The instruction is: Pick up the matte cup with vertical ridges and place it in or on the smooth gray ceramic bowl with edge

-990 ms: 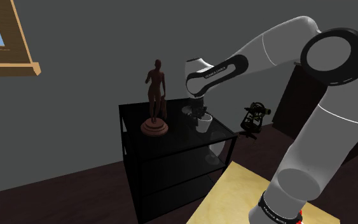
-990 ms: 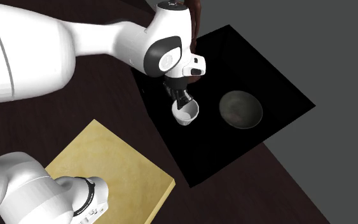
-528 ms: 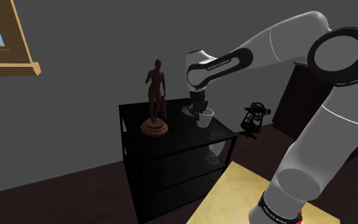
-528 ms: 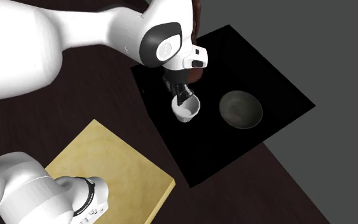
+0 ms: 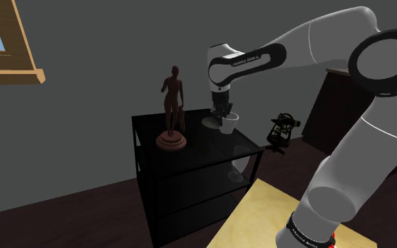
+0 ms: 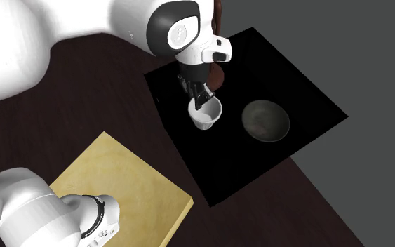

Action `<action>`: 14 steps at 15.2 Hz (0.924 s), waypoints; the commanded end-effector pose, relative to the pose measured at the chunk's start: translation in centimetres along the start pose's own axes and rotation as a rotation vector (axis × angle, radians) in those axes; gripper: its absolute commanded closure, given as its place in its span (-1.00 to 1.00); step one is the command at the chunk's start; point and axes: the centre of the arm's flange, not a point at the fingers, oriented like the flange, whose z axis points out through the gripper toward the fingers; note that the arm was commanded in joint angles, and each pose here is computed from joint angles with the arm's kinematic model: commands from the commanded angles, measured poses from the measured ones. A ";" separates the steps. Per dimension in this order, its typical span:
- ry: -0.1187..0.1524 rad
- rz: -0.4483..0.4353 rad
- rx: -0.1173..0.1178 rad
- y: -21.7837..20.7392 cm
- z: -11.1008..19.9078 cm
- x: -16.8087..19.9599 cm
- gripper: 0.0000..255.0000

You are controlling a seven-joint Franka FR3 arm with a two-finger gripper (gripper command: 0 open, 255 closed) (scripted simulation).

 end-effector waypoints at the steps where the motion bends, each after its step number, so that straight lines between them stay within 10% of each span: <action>1: 0.000 0.000 0.000 0.2 -0.6 0.0 1.00; 14: 0.000 0.000 0.000 9.6 -2.3 14.2 1.00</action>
